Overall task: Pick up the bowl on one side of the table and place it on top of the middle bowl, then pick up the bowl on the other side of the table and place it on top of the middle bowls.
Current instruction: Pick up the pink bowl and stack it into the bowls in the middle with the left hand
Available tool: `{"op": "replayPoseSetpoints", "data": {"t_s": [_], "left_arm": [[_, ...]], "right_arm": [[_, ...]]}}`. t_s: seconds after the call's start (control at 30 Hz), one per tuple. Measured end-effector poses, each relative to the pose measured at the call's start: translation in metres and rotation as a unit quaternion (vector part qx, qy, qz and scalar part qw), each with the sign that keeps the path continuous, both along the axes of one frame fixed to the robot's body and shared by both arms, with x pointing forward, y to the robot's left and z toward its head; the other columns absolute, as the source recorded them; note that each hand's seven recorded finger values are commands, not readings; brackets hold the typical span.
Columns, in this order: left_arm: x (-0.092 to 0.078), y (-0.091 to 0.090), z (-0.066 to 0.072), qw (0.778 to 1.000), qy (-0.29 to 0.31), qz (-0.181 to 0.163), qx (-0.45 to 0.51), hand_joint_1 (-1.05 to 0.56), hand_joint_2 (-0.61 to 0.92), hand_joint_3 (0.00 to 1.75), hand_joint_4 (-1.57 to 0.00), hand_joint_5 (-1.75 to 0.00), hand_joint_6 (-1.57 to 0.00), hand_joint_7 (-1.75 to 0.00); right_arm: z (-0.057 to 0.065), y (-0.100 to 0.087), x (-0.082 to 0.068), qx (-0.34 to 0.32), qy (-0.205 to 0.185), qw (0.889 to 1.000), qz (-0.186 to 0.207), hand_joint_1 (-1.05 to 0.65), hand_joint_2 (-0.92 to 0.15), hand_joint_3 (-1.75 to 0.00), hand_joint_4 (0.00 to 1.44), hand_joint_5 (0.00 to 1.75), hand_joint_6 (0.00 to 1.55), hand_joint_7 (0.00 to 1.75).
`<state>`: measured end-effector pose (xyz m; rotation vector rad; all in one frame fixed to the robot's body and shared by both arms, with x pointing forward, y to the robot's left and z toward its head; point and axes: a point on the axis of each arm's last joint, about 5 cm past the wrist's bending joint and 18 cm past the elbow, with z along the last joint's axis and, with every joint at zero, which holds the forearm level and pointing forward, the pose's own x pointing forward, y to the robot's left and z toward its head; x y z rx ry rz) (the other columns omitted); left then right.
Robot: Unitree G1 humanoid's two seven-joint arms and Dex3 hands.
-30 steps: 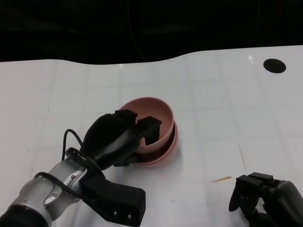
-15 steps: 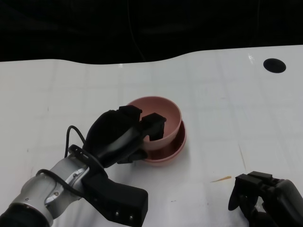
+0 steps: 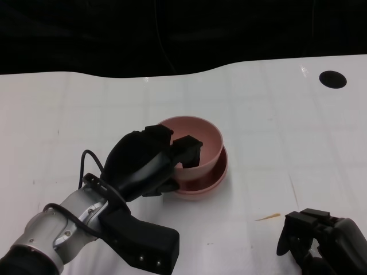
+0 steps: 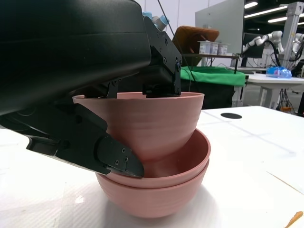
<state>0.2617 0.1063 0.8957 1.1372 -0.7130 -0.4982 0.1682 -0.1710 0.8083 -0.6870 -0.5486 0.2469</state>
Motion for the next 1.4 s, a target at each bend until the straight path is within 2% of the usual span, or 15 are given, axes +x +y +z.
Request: {"op": "replayPoseSetpoints", "data": {"t_s": [0.53, 0.73, 0.83, 0.9, 0.97, 1.0, 1.07, 1.17, 1.23, 1.3, 1.4], "left_arm": [[-0.0009, -0.0008, 0.0002, 1.0, -0.006, -0.011, 0.009, -0.17, 0.92, 0.15, -0.57, -1.75, -0.54, -1.46], [-0.0011, -0.0019, 0.0012, 1.0, -0.012, -0.017, 0.012, -0.19, 0.92, 0.14, -0.58, -1.67, -0.6, -1.29], [-0.0013, -0.0024, 0.0017, 1.0, -0.017, -0.019, 0.016, -0.15, 0.92, 0.06, -0.6, -1.61, -0.64, -1.2], [-0.0011, -0.0025, 0.0019, 0.999, -0.021, -0.02, 0.02, -0.11, 0.89, 0.02, -0.63, -1.5, -0.67, -1.11], [-0.001, -0.0023, 0.002, 0.999, -0.025, -0.021, 0.021, -0.1, 0.88, 0.01, -0.64, -1.47, -0.68, -1.08], [-0.001, -0.0023, 0.0021, 0.999, -0.025, -0.022, 0.02, -0.14, 0.9, 0.01, -0.68, -1.29, -0.76, -0.88], [-0.001, -0.0023, 0.0021, 0.999, -0.025, -0.022, 0.02, -0.16, 0.91, 0.01, -0.71, -1.17, -0.84, -0.69], [-0.001, -0.0024, 0.0021, 0.999, -0.028, -0.021, 0.016, -0.3, 0.92, 0.08, -0.86, -0.63, -0.98, -0.27], [-0.001, -0.0024, 0.0021, 0.999, -0.031, -0.02, 0.013, -0.39, 0.92, 0.13, -0.94, -0.27, -1.01, -0.08], [-0.001, -0.0024, 0.0019, 0.999, -0.035, -0.02, 0.013, -0.46, 0.92, 0.17, -0.94, -0.13, -0.98, -0.02], [-0.001, -0.0022, 0.0015, 0.999, -0.039, -0.019, 0.018, -0.62, 0.92, 0.25, -0.84, -0.03, -0.89, 0.0]], "right_arm": [[-0.0021, 0.0008, -0.0008, -0.001, 0.002, 1.0, 0.001, -0.08, -0.57, -1.16, 0.77, 1.75, 0.64, 1.63], [-0.0025, 0.0011, -0.001, -0.004, 0.0, 1.0, 0.005, -0.09, -0.58, -1.16, 0.77, 1.75, 0.64, 1.64], [-0.0025, 0.0011, -0.0009, -0.004, 0.0, 1.0, 0.005, -0.09, -0.58, -1.16, 0.77, 1.75, 0.64, 1.64], [-0.0024, 0.0011, -0.0008, -0.005, 0.0, 1.0, 0.005, -0.09, -0.57, -1.16, 0.77, 1.75, 0.65, 1.64], [-0.0022, 0.0011, -0.0004, -0.004, -0.001, 1.0, 0.004, -0.09, -0.57, -1.16, 0.77, 1.75, 0.65, 1.63], [-0.0022, 0.0012, -0.0003, -0.004, -0.002, 1.0, 0.004, -0.09, -0.58, -1.16, 0.77, 1.75, 0.65, 1.63], [-0.0021, 0.0012, -0.0002, -0.004, -0.002, 1.0, 0.004, -0.09, -0.58, -1.16, 0.77, 1.75, 0.65, 1.63], [-0.0021, 0.0012, -0.0002, -0.004, -0.002, 1.0, 0.004, -0.09, -0.57, -1.16, 0.77, 1.75, 0.65, 1.64], [-0.0021, 0.0012, -0.0002, -0.004, -0.002, 1.0, 0.004, -0.09, -0.57, -1.16, 0.77, 1.75, 0.65, 1.64], [-0.0021, 0.0012, -0.0002, -0.004, -0.002, 1.0, 0.004, -0.09, -0.57, -1.16, 0.77, 1.75, 0.65, 1.64], [-0.0021, 0.0012, -0.0002, -0.004, -0.002, 1.0, 0.004, -0.08, -0.57, -1.16, 0.77, 1.75, 0.65, 1.64]]}}
